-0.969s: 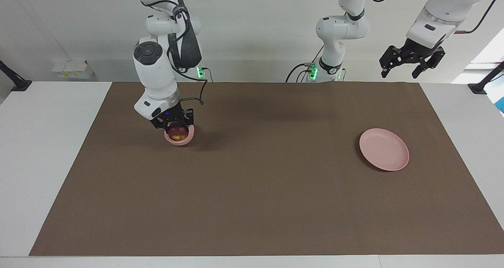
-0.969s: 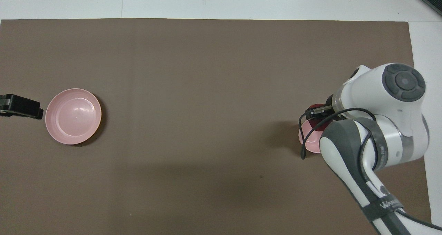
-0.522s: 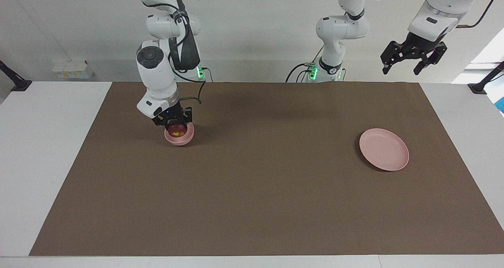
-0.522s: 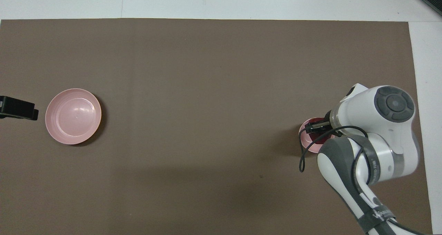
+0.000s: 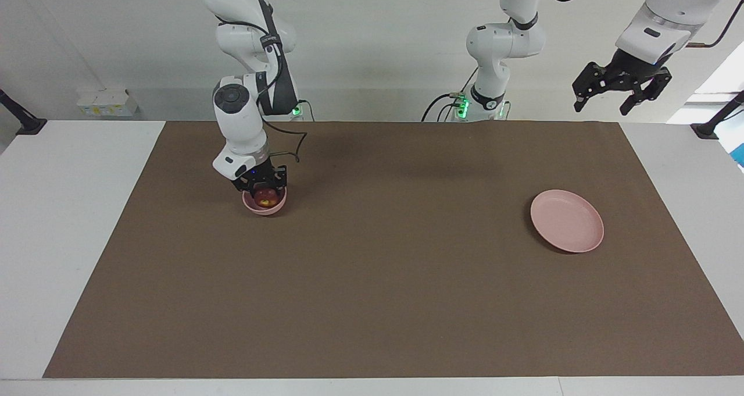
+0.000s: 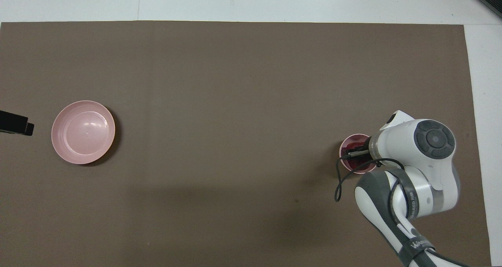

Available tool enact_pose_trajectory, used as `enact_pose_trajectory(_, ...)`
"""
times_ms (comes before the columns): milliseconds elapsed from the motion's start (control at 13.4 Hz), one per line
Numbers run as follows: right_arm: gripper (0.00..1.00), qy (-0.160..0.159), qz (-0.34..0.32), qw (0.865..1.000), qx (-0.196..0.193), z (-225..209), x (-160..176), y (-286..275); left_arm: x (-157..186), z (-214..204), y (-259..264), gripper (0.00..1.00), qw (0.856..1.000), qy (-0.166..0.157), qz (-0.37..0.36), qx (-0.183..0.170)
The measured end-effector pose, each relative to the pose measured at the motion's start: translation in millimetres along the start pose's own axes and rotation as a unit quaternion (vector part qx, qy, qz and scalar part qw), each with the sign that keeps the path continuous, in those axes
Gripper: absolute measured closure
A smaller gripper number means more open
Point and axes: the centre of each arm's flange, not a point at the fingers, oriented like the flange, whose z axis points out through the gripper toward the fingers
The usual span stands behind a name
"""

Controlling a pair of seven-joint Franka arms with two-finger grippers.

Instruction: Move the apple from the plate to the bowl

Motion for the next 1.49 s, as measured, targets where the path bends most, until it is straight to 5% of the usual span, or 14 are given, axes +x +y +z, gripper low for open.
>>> enact_pose_trajectory(596,0.0,0.009,0.032,0.999,-0.005,-116,47,35,-2,-3,4,0.0,1.0,0.003,0.003,0.0)
enact_pose_trajectory(1118,0.0,-0.037,0.067,0.997,0.013,-222,42,65,-2,-3,4,0.0,1.0,0.002,0.003,0.0)
enact_pose_trajectory(1491,0.0,-0.047,0.076,0.996,0.03,-258,35,72,-2,-3,5,0.0,1.0,0.002,0.005,-0.001)
